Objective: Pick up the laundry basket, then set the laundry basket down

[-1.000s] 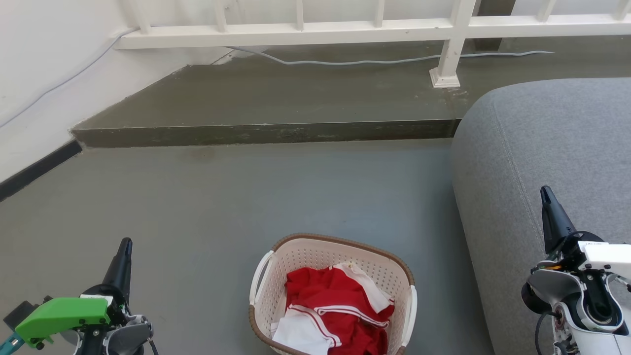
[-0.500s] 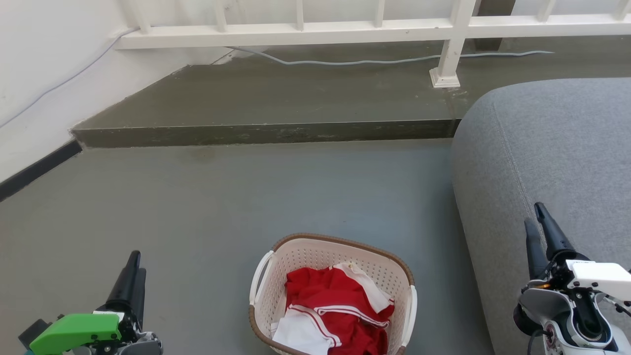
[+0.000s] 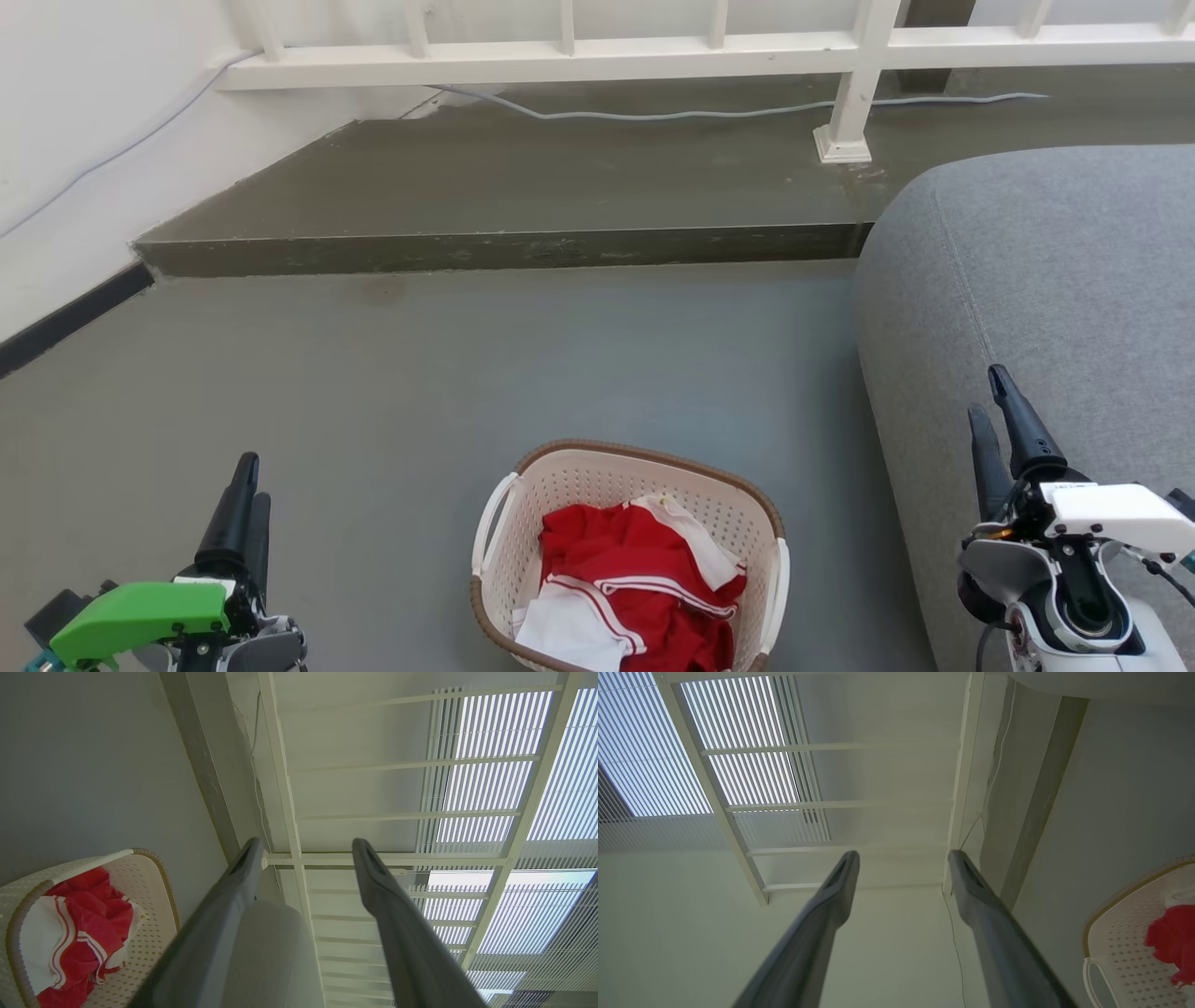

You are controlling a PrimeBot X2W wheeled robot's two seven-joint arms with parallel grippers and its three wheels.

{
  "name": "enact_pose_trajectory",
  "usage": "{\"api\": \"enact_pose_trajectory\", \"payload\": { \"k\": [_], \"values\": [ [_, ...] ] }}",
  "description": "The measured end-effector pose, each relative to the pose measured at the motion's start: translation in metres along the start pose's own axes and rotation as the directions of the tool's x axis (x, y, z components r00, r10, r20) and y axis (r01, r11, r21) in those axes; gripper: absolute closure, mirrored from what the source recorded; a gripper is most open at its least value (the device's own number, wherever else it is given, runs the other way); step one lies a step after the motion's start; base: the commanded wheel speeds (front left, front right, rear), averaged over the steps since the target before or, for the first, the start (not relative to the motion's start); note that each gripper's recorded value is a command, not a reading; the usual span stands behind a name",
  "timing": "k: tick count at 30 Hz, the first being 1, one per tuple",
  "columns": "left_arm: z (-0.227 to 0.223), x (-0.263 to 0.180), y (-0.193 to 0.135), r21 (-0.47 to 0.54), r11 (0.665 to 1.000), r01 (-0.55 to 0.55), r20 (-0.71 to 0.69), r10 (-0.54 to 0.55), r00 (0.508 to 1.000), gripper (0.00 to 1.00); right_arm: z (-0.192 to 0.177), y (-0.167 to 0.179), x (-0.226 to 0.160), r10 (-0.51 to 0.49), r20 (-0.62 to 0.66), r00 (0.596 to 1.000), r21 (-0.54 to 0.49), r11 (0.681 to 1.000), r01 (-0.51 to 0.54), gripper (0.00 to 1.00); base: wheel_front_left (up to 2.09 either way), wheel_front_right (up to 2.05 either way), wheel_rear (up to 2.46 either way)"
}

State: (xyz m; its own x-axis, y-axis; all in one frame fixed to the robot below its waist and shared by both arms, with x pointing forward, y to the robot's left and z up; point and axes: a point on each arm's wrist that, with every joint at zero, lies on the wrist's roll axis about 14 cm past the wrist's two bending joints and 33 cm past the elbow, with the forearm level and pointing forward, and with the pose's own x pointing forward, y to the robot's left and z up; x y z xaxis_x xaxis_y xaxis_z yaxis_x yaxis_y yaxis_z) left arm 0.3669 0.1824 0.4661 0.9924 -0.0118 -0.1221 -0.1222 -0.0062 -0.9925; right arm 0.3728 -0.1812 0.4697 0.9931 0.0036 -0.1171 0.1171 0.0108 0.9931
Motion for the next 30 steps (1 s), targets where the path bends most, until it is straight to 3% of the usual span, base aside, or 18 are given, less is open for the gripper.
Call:
{"api": "enact_pose_trajectory", "payload": {
  "k": [17, 30],
  "values": [
    [-0.006, 0.004, -0.017, 0.199, 0.979, 0.053, -0.020, -0.050, 0.999, 0.00, -0.020, 0.007, 0.002, 0.021, -0.042, 0.999, -0.198, 0.980, -0.029, 0.00, 0.00, 0.00, 0.00],
    [-0.014, 0.005, -0.022, 0.421, 0.903, 0.090, -0.067, -0.068, 0.995, 0.00, -0.028, 0.019, 0.005, 0.062, -0.061, 0.996, -0.378, 0.922, -0.080, 0.00, 0.00, 0.00, 0.00]
  ]
}}
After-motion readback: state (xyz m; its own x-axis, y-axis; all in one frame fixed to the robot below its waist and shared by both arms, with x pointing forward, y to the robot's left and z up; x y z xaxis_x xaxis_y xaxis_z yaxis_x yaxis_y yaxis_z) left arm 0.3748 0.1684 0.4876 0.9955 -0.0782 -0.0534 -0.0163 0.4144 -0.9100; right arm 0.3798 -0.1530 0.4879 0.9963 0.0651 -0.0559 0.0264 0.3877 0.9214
